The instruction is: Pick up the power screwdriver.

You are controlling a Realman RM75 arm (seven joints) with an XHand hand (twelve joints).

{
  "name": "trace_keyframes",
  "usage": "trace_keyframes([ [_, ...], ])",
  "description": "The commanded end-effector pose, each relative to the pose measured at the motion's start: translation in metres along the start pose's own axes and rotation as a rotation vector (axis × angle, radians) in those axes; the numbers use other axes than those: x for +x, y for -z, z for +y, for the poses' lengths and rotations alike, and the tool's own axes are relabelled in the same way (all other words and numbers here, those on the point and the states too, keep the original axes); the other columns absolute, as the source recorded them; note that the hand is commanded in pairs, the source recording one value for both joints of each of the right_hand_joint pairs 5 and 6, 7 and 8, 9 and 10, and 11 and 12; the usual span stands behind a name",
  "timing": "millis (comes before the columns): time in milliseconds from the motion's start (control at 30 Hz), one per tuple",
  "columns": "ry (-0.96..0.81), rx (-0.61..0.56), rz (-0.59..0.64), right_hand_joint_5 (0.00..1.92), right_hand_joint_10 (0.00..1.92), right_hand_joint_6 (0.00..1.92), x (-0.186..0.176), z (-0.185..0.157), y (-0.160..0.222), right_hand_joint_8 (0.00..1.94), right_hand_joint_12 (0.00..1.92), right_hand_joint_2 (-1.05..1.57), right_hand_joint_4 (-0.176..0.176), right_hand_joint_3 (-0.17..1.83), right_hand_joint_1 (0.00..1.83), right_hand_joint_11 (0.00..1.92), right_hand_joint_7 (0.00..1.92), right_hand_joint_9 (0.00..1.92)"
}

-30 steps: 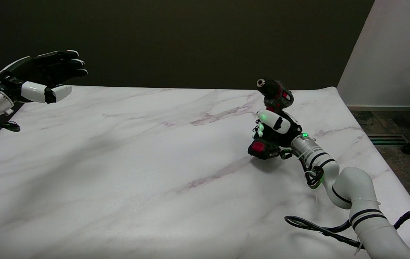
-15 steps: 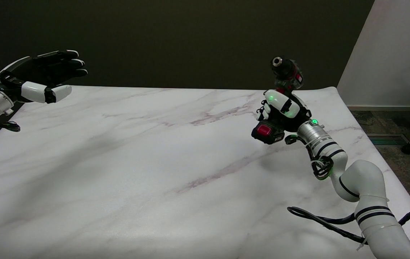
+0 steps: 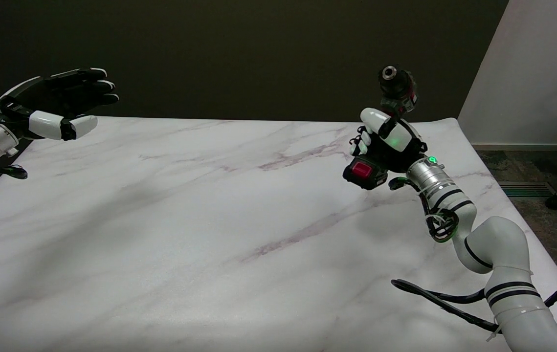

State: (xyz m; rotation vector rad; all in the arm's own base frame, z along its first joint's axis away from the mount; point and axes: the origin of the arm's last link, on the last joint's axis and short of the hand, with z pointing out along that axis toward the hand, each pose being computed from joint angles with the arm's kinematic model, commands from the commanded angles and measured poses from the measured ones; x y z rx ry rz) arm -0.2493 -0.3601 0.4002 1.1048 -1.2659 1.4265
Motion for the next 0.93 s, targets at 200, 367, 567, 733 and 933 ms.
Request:
trace_keyframes([
  [200,-0.055,0.031,-0.023,1.92,1.92,1.92,-0.0055,-0.0049,0.0046,1.92,1.92,0.94,0.176,1.5,0.85,1.92,1.92,1.92],
  [367,-0.069,0.033,-0.028,1.92,1.92,1.92,-0.0058,-0.0043,0.0048,1.92,1.92,1.2,0.176,1.6,0.87,1.92,1.92,1.92],
  [567,-0.076,0.035,-0.03,1.92,1.92,1.92,-0.0056,-0.0045,0.0048,1.92,1.92,1.47,0.176,1.83,0.85,1.92,1.92,1.92],
  [733,-0.07,0.032,-0.038,1.92,1.92,1.92,-0.0057,-0.0037,0.0052,1.92,1.92,1.57,0.176,1.83,0.85,1.92,1.92,1.92],
  [933,-0.075,0.026,-0.054,1.82,1.92,1.82,-0.0065,-0.0009,0.0047,1.92,1.92,1.46,0.176,1.83,0.94,1.92,1.92,1.92],
])
